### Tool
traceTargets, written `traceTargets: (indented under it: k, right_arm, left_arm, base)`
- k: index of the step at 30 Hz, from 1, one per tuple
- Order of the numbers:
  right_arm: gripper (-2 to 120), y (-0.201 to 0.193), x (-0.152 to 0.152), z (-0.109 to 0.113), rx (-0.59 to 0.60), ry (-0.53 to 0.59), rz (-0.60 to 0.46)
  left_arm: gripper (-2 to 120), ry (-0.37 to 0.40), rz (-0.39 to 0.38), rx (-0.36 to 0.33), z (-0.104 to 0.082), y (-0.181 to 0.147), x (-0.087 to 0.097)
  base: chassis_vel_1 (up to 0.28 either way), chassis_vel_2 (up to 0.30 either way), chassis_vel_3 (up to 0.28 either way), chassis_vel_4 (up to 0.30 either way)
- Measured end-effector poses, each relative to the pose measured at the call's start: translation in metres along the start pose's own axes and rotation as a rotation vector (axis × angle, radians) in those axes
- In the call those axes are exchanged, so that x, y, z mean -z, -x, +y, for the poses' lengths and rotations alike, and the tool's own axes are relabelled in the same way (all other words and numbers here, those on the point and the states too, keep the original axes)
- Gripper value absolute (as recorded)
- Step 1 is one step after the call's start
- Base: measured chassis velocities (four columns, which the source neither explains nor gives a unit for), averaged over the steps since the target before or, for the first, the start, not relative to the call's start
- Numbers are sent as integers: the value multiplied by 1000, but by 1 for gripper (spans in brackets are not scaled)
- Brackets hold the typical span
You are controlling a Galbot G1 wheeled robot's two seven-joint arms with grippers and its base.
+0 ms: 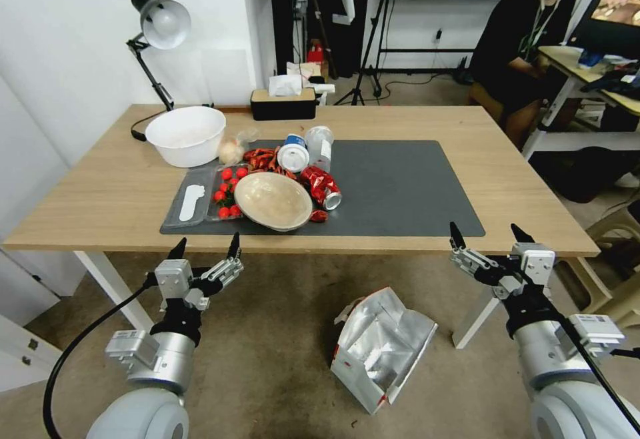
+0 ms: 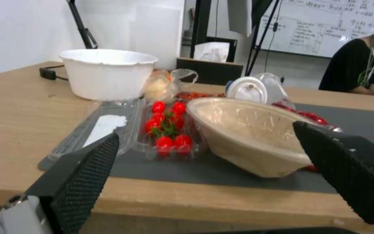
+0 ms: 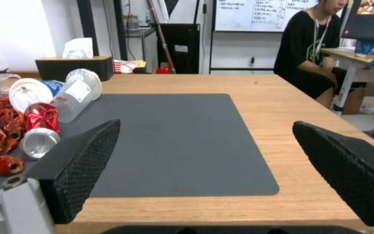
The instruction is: Pick up the food delivery bag from the floor and place it on the table.
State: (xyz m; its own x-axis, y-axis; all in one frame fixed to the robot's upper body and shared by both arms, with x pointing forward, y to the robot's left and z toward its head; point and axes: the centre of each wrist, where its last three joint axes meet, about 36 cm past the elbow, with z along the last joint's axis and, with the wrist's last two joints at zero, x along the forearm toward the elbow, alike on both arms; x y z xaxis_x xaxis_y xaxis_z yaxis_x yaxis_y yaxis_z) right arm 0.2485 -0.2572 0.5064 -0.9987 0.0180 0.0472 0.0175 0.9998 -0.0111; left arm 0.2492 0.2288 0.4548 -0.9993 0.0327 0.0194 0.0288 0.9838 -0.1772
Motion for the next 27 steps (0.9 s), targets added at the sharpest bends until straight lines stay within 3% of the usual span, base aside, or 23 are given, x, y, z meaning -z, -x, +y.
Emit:
traceTargets:
  k: [27]
  right_arm:
    - [100, 0, -7, 2, -9, 1, -16]
  left_arm:
    - [100, 26, -10, 2, 3, 1, -7]
  base:
    - [0, 0, 0, 0]
